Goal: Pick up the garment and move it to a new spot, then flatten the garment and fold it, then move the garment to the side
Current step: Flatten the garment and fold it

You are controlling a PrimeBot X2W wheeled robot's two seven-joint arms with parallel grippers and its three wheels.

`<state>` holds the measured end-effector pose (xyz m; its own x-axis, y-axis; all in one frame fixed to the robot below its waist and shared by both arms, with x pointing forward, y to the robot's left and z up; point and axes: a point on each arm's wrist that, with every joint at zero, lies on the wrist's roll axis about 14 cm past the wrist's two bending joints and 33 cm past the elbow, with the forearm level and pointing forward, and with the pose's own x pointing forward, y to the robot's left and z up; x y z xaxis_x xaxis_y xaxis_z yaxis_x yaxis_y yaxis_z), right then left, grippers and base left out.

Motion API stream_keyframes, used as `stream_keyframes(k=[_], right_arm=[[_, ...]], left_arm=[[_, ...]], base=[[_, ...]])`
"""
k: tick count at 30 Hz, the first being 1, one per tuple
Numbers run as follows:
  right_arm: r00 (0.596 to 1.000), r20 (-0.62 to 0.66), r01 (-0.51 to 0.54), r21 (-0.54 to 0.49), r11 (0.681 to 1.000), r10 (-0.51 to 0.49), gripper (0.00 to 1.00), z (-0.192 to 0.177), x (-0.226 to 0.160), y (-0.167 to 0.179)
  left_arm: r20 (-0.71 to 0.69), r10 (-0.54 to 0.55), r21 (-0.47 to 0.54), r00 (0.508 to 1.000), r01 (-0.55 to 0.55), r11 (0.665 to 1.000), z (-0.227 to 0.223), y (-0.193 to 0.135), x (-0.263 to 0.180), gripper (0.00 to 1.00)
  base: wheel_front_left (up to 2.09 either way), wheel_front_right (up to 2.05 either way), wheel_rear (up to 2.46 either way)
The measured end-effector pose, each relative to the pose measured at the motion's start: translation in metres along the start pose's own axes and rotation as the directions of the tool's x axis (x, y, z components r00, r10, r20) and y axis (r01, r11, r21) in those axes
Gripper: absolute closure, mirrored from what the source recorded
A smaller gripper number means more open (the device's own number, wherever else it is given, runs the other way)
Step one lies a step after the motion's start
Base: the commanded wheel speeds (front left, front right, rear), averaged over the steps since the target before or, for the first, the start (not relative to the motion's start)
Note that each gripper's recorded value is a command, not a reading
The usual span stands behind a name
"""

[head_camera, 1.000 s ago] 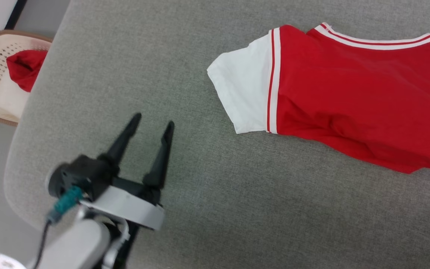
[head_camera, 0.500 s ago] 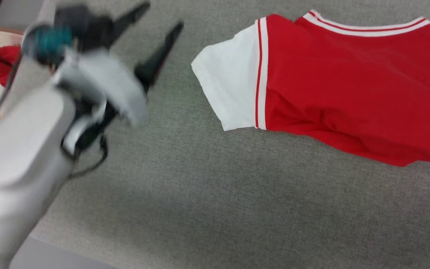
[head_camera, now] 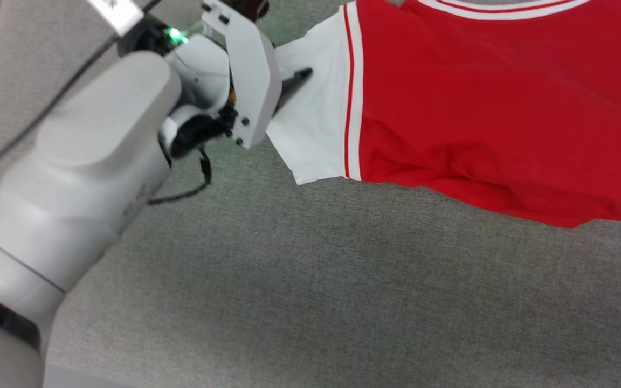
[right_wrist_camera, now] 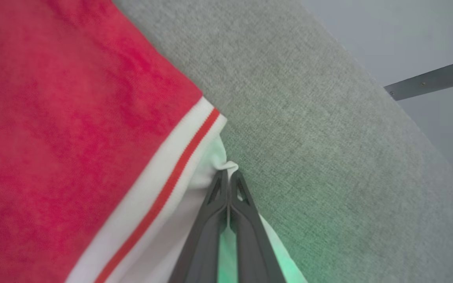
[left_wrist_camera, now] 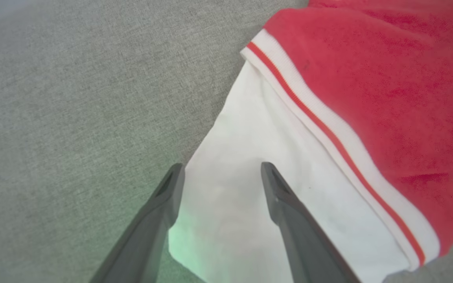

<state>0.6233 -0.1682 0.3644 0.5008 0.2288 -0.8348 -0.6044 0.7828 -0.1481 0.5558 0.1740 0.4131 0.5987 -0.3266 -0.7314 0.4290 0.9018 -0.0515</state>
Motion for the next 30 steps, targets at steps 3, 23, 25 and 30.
stream_keyframes(k=[3, 23, 25, 30], right_arm=[[1.000, 0.004, -0.002, -0.001, 1.000, 0.002, 1.00, 0.000, 0.002, 0.000], [0.987, 0.160, -0.016, 0.069, 0.997, 0.005, 1.00, 0.018, -0.015, 0.002], [0.977, 0.214, -0.023, 0.098, 0.995, 0.002, 1.00, 0.027, -0.022, 0.002], [0.930, 0.345, 0.074, 0.158, 0.985, -0.125, 1.00, 0.052, -0.055, -0.043]], left_arm=[[-0.038, 0.020, 0.013, 0.999, -0.020, 1.000, -0.002, 0.008, 0.005, 0.00], [0.115, 0.016, -0.081, 0.993, -0.007, 0.997, 0.023, 0.012, -0.003, 1.00], [0.194, 0.035, -0.091, 0.980, -0.017, 0.996, 0.041, 0.017, -0.009, 1.00], [0.373, 0.092, -0.122, 0.923, -0.049, 0.991, 0.088, 0.033, -0.020, 1.00]], base=[[0.00, 0.00, 0.00], [0.00, 0.00, 0.00], [0.00, 0.00, 0.00], [0.00, 0.00, 0.00]])
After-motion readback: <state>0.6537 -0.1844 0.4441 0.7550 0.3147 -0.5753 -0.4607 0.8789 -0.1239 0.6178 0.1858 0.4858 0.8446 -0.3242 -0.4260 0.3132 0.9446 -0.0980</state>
